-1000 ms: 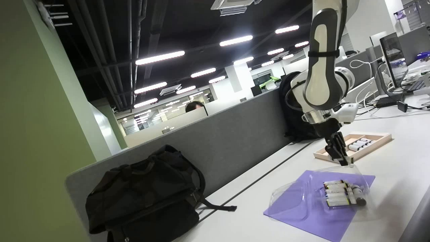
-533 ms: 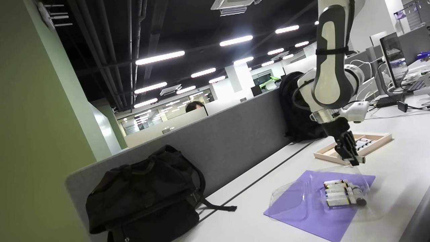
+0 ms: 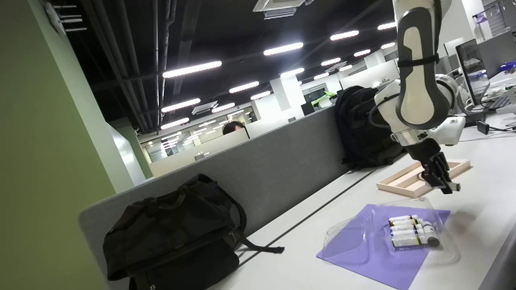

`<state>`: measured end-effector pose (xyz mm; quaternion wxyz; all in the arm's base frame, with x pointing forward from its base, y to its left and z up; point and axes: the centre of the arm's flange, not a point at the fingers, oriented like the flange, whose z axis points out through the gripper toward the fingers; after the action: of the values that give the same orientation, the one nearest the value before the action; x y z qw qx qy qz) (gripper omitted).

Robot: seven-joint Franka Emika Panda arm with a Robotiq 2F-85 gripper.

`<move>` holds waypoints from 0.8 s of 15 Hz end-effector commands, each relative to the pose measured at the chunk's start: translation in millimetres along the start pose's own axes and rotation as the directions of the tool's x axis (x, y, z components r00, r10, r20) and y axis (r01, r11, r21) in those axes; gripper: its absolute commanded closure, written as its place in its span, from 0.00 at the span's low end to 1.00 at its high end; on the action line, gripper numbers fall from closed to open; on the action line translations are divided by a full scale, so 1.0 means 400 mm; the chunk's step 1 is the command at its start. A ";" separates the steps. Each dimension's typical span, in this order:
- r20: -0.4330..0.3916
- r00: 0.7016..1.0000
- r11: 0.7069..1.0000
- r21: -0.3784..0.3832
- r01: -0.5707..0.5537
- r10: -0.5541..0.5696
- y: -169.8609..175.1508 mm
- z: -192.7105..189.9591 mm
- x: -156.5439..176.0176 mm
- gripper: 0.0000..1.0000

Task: Put one of the things in the clear container on the table

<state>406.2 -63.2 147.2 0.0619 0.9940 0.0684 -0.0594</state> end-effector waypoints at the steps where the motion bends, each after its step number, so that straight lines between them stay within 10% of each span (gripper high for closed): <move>1: -0.044 0.996 0.996 -0.042 -0.078 0.076 0.026 0.038 -0.034 0.88; 4: -0.047 0.994 0.995 0.014 -0.098 0.099 0.050 0.057 -0.025 0.88; 5: -0.043 0.996 0.997 -0.013 -0.073 0.072 0.051 0.045 -0.023 0.63; 12: -0.033 0.996 0.996 0.004 -0.087 0.087 0.043 0.063 -0.025 0.63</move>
<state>395.9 -84.8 125.6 0.0619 0.9969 0.0260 -0.0405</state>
